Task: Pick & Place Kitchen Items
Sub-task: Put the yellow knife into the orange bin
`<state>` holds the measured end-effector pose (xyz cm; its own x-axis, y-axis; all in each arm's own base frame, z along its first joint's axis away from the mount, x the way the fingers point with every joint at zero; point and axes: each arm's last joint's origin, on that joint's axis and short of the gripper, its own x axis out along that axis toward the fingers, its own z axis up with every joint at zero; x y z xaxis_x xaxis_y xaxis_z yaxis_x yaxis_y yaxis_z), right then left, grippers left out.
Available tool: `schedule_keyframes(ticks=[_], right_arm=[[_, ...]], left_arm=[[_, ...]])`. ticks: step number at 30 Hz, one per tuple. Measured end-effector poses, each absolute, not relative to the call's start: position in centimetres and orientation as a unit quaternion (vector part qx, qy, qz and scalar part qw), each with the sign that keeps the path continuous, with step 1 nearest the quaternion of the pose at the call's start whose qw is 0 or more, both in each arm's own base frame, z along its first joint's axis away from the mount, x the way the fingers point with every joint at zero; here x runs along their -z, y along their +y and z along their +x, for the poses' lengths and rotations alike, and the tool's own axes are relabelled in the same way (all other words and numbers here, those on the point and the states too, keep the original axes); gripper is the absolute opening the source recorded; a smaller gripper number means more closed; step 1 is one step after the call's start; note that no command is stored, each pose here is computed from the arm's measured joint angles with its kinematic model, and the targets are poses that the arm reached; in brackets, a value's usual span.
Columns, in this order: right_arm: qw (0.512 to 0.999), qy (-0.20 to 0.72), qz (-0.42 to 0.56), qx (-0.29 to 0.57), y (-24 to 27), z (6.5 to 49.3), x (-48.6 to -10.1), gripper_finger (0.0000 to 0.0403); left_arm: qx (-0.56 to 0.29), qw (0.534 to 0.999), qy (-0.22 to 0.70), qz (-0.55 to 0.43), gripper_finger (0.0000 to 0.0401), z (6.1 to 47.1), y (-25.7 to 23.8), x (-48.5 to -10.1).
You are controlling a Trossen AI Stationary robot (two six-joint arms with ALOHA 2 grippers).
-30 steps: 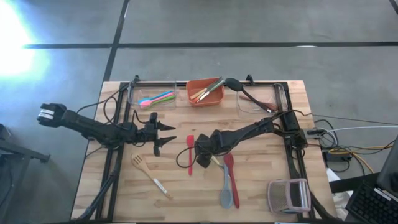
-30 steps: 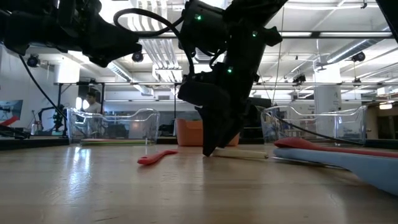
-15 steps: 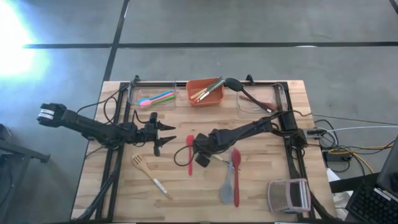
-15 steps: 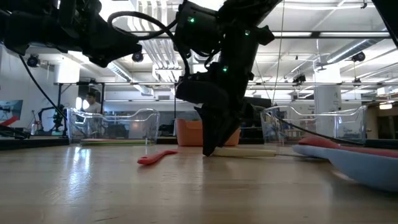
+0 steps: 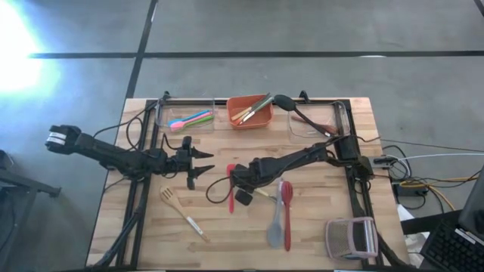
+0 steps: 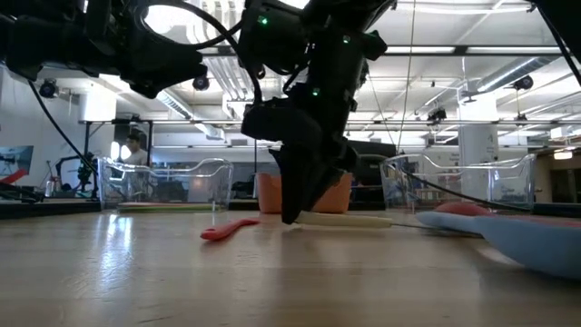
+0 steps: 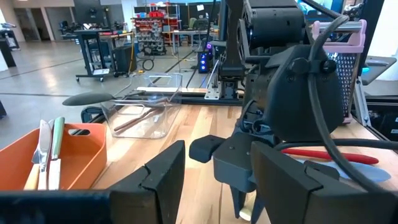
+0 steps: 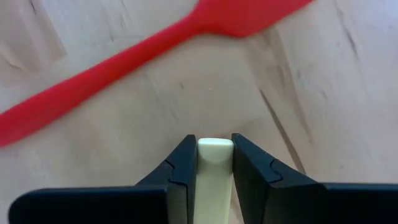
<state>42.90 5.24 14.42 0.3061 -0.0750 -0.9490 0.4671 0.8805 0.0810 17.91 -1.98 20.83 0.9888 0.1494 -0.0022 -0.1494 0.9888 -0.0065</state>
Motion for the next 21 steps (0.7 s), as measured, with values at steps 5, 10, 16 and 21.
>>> schedule_keyframes(ticks=[5,10,16,21], right_arm=[[0.795,0.558,0.169,0.166,5.1,43.1,-15.1,0.0064],[0.810,0.538,0.169,0.161,4.8,43.1,-17.0,0.0064],[0.831,0.502,0.171,0.166,3.9,42.9,-19.5,0.0064],[0.849,0.471,0.159,0.179,2.6,42.4,-22.0,0.0064]], left_arm=[[-0.075,0.997,0.001,-0.003,0.0186,17.9,-2.0,-20.8],[-0.075,0.997,0.001,-0.003,0.0186,17.9,-2.0,-20.8],[-0.075,0.997,0.001,-0.004,0.0186,17.9,-2.0,-20.8],[-0.075,0.997,0.001,-0.004,0.0186,17.9,-2.0,-20.8]])
